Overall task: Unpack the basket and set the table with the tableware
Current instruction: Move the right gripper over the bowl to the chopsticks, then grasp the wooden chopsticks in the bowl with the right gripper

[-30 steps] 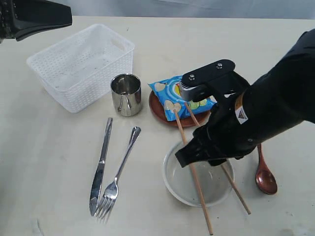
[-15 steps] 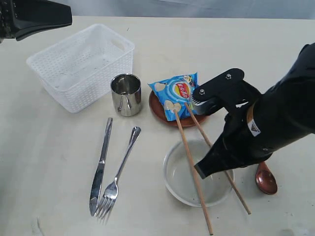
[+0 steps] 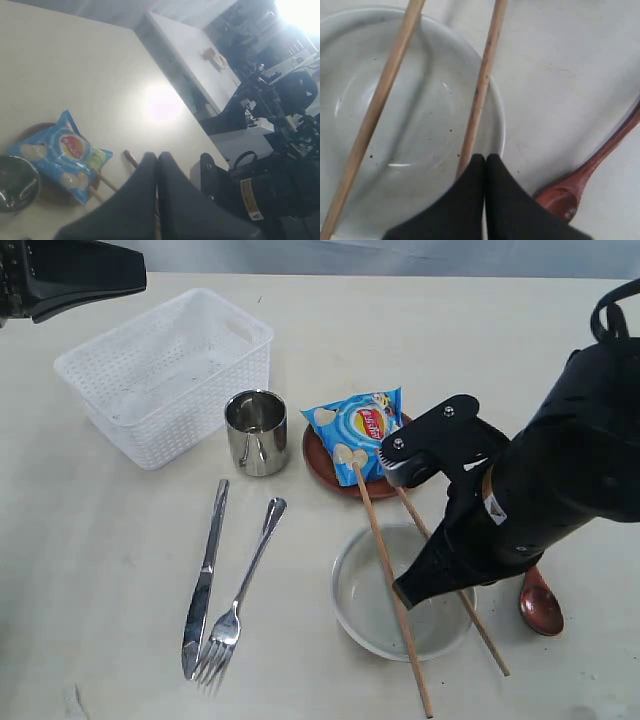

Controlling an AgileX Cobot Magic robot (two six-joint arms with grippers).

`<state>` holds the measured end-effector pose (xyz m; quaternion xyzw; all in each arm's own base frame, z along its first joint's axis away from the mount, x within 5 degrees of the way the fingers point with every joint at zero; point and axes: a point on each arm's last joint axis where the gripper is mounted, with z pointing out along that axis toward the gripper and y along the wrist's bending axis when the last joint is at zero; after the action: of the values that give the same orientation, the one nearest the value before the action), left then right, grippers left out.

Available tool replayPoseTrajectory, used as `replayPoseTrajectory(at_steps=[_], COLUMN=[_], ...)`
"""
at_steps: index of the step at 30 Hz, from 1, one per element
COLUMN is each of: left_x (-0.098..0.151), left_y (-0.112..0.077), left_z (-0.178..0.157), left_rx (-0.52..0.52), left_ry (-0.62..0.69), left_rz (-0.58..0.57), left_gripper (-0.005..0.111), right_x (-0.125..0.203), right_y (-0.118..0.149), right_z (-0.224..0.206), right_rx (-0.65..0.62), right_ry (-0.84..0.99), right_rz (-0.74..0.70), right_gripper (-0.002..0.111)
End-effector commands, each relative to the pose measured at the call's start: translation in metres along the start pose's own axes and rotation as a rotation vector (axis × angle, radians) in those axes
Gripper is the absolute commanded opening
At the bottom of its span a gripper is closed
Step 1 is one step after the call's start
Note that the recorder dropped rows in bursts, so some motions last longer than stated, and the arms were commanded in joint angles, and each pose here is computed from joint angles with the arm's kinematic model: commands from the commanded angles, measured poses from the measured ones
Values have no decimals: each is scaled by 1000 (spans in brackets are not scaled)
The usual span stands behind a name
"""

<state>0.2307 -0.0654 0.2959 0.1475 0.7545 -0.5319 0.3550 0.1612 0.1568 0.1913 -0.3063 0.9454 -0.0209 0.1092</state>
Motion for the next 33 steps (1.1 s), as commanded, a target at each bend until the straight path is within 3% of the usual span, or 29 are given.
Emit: replayPoseTrajectory(at_steps=[1, 25, 33], left_x=[-1, -1, -1], left_y=[-2, -3, -2], left_z=[-1, -1, -1], left_rx=[9, 11, 11], left_ry=[-15, -21, -21], left_rz=[10, 22, 24], left_gripper=[0, 0, 0], right_x=[-1, 1, 1], right_y=[0, 10, 4], right_z=[5, 9, -26], right_rx=[5, -92, -88], right_ry=[11, 52, 14], right_rz=[-4, 55, 102], right_gripper=[0, 0, 0])
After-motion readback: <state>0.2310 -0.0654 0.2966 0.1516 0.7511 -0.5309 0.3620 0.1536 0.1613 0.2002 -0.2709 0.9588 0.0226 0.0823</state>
